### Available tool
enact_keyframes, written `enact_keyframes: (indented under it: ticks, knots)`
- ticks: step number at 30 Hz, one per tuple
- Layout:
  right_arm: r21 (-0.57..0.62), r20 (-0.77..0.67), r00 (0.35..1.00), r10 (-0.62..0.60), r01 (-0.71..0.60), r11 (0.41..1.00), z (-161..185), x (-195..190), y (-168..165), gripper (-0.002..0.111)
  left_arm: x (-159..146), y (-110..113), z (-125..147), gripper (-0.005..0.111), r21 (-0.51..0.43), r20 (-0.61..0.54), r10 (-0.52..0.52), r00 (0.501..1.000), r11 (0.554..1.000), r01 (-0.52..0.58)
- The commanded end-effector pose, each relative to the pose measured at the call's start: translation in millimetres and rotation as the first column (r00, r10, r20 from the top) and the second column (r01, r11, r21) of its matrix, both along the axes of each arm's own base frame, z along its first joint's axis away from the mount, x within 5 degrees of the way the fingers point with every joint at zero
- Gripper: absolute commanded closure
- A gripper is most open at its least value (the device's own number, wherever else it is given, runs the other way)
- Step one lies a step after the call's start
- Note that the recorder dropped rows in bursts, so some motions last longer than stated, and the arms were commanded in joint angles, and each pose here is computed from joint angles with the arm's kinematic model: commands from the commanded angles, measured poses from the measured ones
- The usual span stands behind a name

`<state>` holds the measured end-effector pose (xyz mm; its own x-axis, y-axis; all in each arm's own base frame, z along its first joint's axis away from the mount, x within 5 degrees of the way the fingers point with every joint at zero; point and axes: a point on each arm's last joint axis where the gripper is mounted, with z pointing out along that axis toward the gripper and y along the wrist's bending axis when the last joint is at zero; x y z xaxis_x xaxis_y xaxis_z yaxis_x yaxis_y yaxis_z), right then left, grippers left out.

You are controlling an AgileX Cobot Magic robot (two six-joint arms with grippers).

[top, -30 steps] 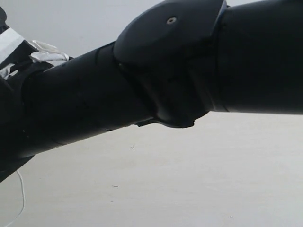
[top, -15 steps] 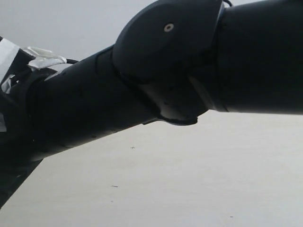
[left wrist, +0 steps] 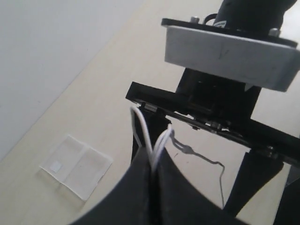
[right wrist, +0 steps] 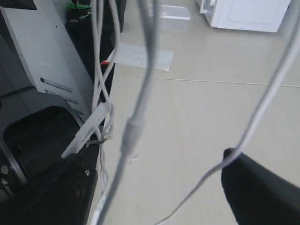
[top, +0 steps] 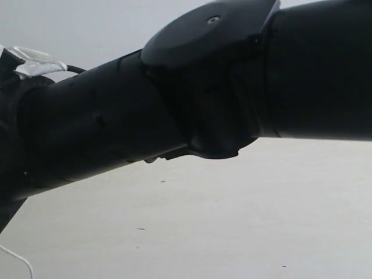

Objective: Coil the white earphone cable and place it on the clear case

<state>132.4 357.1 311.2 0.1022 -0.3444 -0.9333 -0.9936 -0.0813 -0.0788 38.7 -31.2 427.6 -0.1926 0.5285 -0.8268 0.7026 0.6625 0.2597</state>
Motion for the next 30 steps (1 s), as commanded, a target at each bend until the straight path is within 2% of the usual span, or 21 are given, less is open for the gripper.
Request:
enact_keyframes:
  ticks: [1,5,8,11,12,16,21,25,30]
  knots:
    - [0.019,-0.037,0.998,0.049,-0.049,0.999,-2,-3,4,0.032,-1,0,4,0.107,-0.036,0.028,-0.002,1.000,0.999,0.003]
    - [0.017,-0.098,0.987,0.127,-0.126,0.992,-9,-10,8,0.033,0,-1,6,0.107,-0.061,0.036,0.007,0.999,0.998,-0.005]
    - [0.014,-0.104,0.986,0.129,-0.128,0.992,-12,-9,9,0.035,0,-1,6,0.107,-0.061,0.036,0.007,0.999,0.998,-0.005]
    - [0.020,-0.117,0.979,0.169,-0.168,0.986,-11,-13,8,0.054,0,-1,6,0.107,-0.063,0.034,0.011,0.999,0.998,-0.009]
    - [0.019,-0.118,0.978,0.171,-0.170,0.985,-11,-13,8,0.056,0,-1,6,0.107,-0.062,0.035,0.012,0.999,0.998,-0.010]
    - [0.022,-0.145,0.977,0.157,-0.156,0.988,-14,-12,10,0.054,2,1,8,0.107,-0.108,0.027,0.059,0.998,0.993,-0.056]
    - [0.079,-0.217,0.971,0.103,-0.088,0.993,-14,-7,16,0.043,4,-1,13,0.107,-0.234,-0.004,0.112,0.994,0.966,-0.109]
    - [0.126,-0.222,0.971,0.083,-0.056,0.990,-10,-4,18,0.043,9,-5,9,0.107,-0.272,-0.053,0.135,0.989,0.951,-0.144]
    - [0.105,-0.158,0.987,0.020,-0.004,0.994,-13,2,18,0.043,24,-14,1,0.107,-0.291,-0.158,0.179,0.971,0.931,-0.219]
